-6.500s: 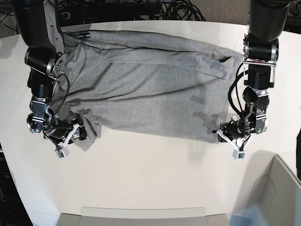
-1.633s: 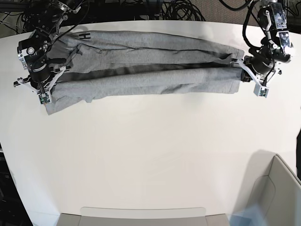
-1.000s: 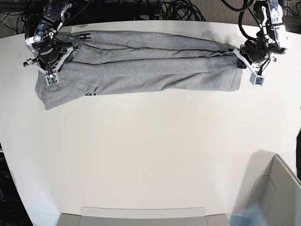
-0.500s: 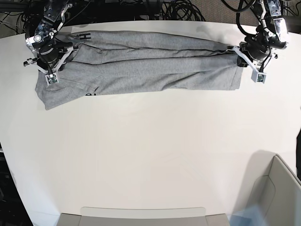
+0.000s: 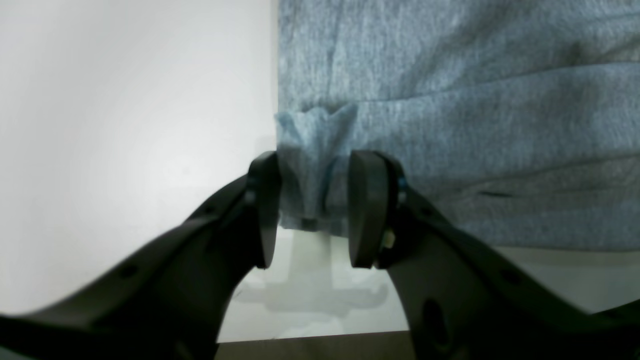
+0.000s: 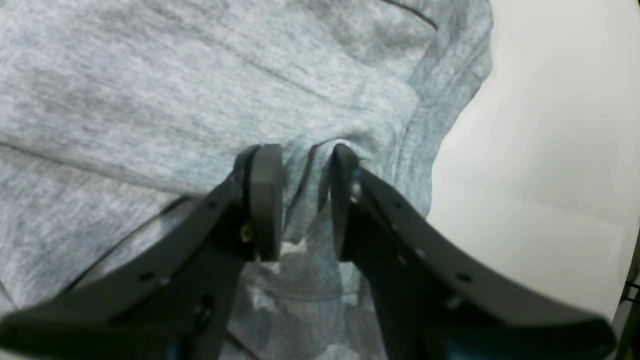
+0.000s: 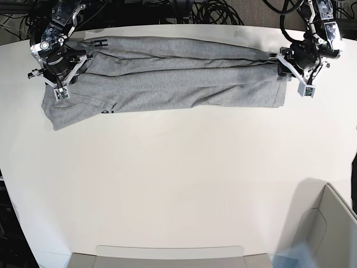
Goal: Fold the T-shirt properly
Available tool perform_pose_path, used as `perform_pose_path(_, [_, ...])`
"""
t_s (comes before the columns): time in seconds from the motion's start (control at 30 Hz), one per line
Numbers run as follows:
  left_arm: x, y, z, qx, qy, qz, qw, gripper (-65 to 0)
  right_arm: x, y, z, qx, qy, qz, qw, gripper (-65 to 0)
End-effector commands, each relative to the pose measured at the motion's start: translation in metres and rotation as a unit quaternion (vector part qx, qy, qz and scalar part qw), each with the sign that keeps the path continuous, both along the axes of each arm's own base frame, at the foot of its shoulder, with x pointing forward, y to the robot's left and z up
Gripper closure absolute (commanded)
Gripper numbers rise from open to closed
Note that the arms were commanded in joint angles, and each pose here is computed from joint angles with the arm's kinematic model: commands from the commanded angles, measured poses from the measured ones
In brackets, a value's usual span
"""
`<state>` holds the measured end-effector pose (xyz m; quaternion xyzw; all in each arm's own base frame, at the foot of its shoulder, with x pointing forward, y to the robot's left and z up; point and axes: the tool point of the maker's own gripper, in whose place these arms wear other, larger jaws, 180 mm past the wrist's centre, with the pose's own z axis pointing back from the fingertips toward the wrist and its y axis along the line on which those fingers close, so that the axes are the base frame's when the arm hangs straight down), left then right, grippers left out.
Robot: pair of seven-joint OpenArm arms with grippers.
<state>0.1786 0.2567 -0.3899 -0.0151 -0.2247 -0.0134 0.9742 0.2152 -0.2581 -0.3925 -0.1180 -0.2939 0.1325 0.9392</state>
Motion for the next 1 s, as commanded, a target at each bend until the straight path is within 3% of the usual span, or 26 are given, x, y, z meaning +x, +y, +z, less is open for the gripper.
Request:
perform_pose_path(0.0, [0.008,0.001,0.009,0.002,-0.017,-0.005,1.000,-23.1,0.008,-0.001,0.010,-0.006,-0.018,0.010,0.9998,-16.9])
perform_pose_path(0.07, [0.008,0.001,0.010,0.003,-0.020,-0.013,1.000,-25.7,0.008,-0.002,0.011,-0.008,-0.018,0.011,0.9997,-16.8])
perform_pose_path(0.17, [0.026,-0.012,0.024,0.011,-0.051,-0.091,0.994,-29.9,0.008,-0.002,0.011,-0.008,-0.018,0.012,0.9997,-16.8])
perform_pose_path(0.3, [0.036,-0.020,0.029,0.017,-0.059,-0.143,0.988,-30.1,0.008,-0.002,0.011,-0.008,-0.018,0.012,0.9997,-16.8])
perform_pose_path(0.5, [0.054,0.006,0.037,0.034,-0.044,-0.104,0.993,-30.2,0.008,-0.002,0.011,-0.008,-0.018,0.012,0.9997,-16.8])
perform_pose_path(0.67, [0.041,0.015,-0.004,-0.010,0.019,-0.075,0.997,-30.2,0.008,-0.001,0.010,-0.007,-0.018,0.012,0.9997,-16.8])
perform_pose_path(0.97, [0.024,0.004,-0.043,-0.052,0.061,-0.069,0.994,-30.2,0.008,-0.001,0.010,-0.007,-0.017,0.012,0.9998,-16.8])
